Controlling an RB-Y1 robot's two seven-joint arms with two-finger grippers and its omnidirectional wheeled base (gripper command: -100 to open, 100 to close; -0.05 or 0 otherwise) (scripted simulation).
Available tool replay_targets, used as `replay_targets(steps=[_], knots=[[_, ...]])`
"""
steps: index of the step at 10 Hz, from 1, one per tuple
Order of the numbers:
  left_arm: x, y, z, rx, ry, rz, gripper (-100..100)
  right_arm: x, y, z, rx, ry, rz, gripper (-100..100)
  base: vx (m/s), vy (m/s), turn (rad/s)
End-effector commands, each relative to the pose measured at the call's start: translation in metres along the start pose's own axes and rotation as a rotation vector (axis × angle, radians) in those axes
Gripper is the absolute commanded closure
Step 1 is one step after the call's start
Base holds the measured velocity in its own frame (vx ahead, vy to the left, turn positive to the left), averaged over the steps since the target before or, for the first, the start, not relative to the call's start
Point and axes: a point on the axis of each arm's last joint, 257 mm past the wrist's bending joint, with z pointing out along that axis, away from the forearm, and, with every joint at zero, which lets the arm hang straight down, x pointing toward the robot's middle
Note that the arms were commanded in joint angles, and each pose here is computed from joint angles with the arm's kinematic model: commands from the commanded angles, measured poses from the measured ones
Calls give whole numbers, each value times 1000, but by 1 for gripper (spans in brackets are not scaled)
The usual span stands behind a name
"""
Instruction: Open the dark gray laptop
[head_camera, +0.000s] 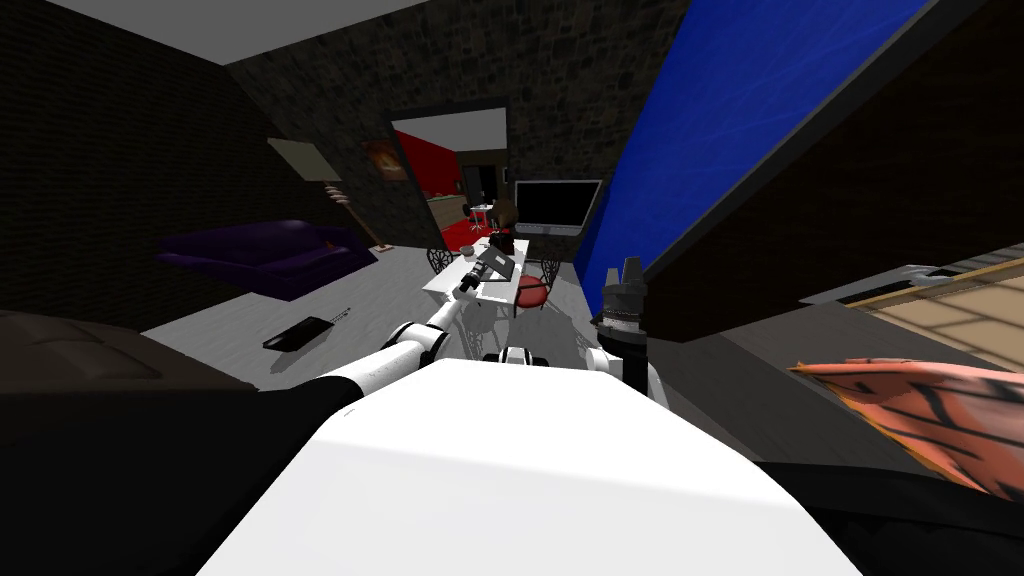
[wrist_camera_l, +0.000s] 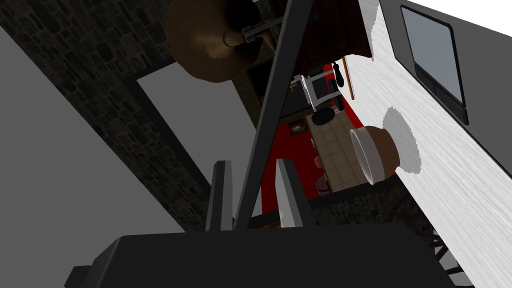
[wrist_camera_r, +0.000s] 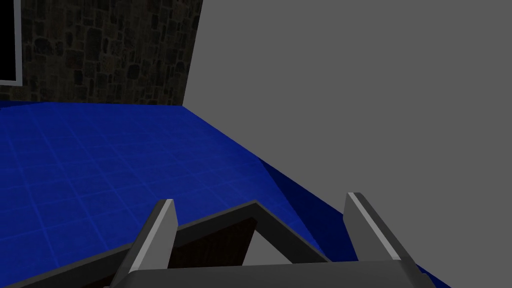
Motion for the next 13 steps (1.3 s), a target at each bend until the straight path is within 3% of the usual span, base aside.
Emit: replay_targets(steps=[1, 3, 4, 5, 6, 7, 10, 12, 13], knots=[[12, -13, 13, 21, 21, -32, 100, 0, 0, 0, 0, 0, 0, 0, -66, 35, 169], [9, -22, 25, 18, 19, -25, 100, 0, 0, 0, 0, 0, 0, 0, -58, 28, 29], [9, -9, 23, -8, 19, -26, 100, 0, 0, 0, 0, 0, 0, 0, -2, 7, -13], [9, -14, 22, 2, 19, -26, 100, 0, 0, 0, 0, 0, 0, 0, 0, 0, 0], [22, -1, 16, -8, 15, -144, 100, 0, 0, 0, 0, 0, 0, 0, 43, 105, -29], [27, 3, 14, -11, 13, -183, 100, 0, 0, 0, 0, 0, 0, 0, 75, 148, -52], [47, 21, 2, -23, -5, -379, 100, 0, 0, 0, 0, 0, 0, 0, 50, 200, -26], [46, 16, 5, -16, -1, -364, 100, 0, 0, 0, 0, 0, 0, 0, 19, 74, 12], [60, 21, -5, -13, 26, -388, 100, 0, 0, 0, 0, 0, 0, 0, 70, 23, 234]])
